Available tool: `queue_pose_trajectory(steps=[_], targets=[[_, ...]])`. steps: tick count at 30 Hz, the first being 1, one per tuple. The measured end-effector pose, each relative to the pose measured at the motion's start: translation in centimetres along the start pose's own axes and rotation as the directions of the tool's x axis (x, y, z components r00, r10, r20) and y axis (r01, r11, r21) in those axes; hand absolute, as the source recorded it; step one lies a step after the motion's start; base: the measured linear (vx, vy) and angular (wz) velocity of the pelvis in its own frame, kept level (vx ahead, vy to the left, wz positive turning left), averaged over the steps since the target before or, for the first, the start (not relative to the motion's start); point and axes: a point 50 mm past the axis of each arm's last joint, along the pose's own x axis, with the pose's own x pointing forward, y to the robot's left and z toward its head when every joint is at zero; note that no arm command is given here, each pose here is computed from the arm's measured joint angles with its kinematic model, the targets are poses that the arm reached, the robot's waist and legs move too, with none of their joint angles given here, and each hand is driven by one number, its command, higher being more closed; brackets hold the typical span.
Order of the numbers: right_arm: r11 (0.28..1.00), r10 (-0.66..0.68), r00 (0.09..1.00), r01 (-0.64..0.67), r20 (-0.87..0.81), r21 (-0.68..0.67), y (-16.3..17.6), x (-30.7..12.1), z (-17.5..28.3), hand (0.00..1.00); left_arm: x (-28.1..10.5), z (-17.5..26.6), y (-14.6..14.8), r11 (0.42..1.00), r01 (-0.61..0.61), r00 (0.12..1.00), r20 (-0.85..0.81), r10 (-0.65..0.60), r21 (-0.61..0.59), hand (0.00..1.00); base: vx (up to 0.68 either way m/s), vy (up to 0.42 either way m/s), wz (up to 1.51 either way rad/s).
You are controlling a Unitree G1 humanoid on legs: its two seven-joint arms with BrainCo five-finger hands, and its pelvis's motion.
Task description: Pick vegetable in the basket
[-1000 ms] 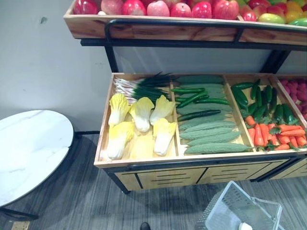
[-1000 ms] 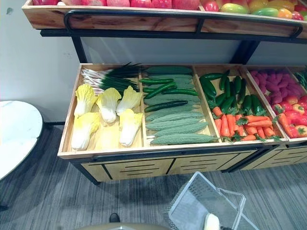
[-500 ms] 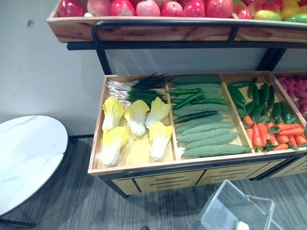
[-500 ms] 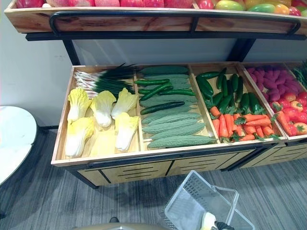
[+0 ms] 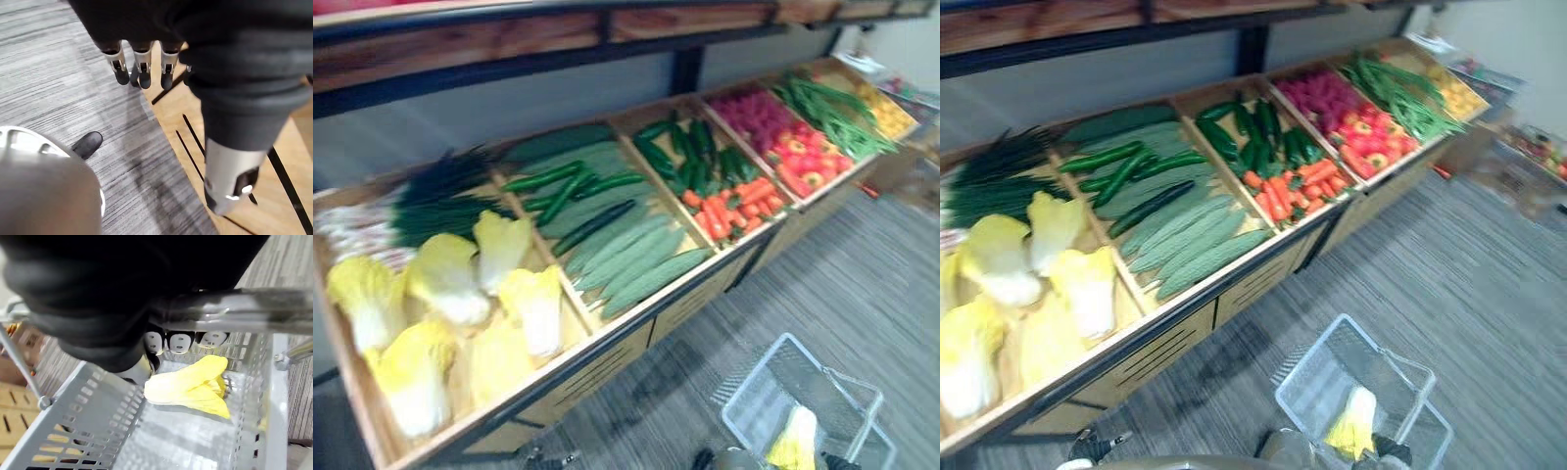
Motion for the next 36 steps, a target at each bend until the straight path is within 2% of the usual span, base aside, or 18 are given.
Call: queue_pose_trajectory(steps=[3, 7, 12, 14, 18, 27, 31, 36], targets=[[1.000, 0.012, 1.000, -0.012, -0.010, -0.009, 0.4, 0.1, 0.1, 1.00, 0.2, 0.1, 0.3, 1.000, 0.011, 1.000, -0.009, -0.011, -0.003, 0.00, 0.09, -0.167, -1.13], [0.999, 0.006, 1.000, -0.006, 0.005, -0.033, 0.1, 0.7, 1.6, 1.00, 0.3, 0.9, -1.7, 0.996, 0.085, 0.996, 0.001, -0.085, 0.000, 0.00, 0.01, -0.216, -1.07], [0.998, -0.015, 0.999, 0.012, -0.049, -0.063, -0.6, 0.4, -0.2, 1.00, 0.5, 1.3, -1.3, 0.996, 0.082, 0.997, 0.009, -0.082, 0.027, 0.00, 0.00, -0.173, -0.45], [0.996, -0.004, 0.999, 0.001, -0.040, -0.084, -0.4, 0.3, -0.3, 1.00, 0.7, 2.1, -1.5, 0.996, 0.081, 0.996, 0.031, -0.082, 0.028, 0.00, -0.05, -0.095, -0.51], [0.987, 0.041, 0.999, -0.039, 0.012, -0.158, 0.6, 0.3, 0.7, 1.00, 0.2, 1.1, -2.7, 0.993, 0.113, 0.993, 0.011, -0.113, 0.025, 0.00, 0.06, -0.056, -1.11], [0.979, 0.079, 0.994, -0.063, 0.075, -0.196, 1.7, 0.6, 2.7, 1.00, 0.0, 2.2, -3.0, 0.996, 0.090, 0.992, 0.090, -0.091, 0.005, 0.00, 0.09, 0.109, -1.25], [0.974, 0.092, 0.989, -0.065, 0.117, -0.219, 1.8, 0.3, 3.0, 1.00, -0.2, 2.4, -3.7, 0.995, 0.079, 0.993, 0.096, -0.073, -0.059, 0.00, 0.07, 0.299, -1.02], [0.967, 0.158, 0.980, -0.129, 0.121, -0.219, 4.0, -0.6, 1.8, 1.00, 0.0, 2.7, -2.7, 0.999, 0.053, 0.992, 0.114, -0.052, -0.009, 0.00, 0.16, 0.255, -0.47]])
